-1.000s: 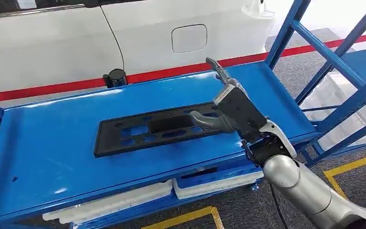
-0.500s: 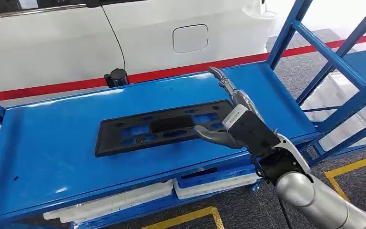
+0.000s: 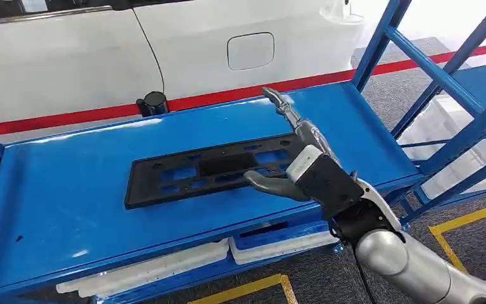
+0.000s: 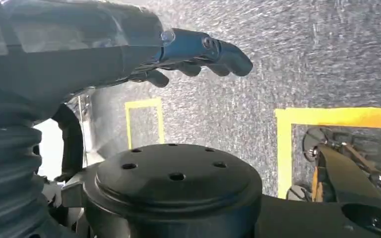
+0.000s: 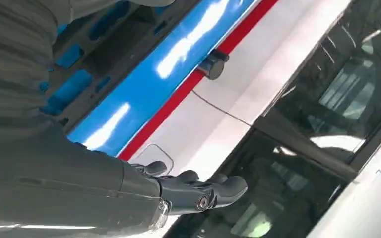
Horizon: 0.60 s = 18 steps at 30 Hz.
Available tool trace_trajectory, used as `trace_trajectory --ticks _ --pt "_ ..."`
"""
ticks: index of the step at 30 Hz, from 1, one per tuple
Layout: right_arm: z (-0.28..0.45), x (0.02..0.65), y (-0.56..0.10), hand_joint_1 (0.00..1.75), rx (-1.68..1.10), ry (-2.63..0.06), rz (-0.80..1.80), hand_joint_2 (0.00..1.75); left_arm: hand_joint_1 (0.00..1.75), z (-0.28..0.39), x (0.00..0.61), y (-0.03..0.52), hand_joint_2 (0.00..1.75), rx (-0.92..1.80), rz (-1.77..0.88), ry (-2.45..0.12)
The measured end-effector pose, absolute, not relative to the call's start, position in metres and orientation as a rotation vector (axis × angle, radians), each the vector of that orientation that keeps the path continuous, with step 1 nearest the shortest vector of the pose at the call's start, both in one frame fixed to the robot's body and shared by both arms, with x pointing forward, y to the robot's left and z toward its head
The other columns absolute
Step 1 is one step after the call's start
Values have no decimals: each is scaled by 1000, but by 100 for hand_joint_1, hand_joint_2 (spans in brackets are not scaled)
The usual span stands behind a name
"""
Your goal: Take the parts from the cabinet and place them on the table.
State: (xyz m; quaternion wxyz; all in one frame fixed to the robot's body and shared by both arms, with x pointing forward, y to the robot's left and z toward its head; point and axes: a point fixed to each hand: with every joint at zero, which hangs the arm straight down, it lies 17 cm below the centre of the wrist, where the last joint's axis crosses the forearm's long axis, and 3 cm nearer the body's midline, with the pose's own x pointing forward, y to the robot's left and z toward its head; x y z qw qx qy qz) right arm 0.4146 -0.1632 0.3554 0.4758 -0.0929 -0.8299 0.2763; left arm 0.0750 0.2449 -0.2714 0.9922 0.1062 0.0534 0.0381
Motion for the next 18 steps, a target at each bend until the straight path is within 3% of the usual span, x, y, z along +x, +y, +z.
trace_trajectory --ticks 18 --pt "320 396 -153 0 -95 -1963 674 175 0 -273 81 239 175 197 66 43"
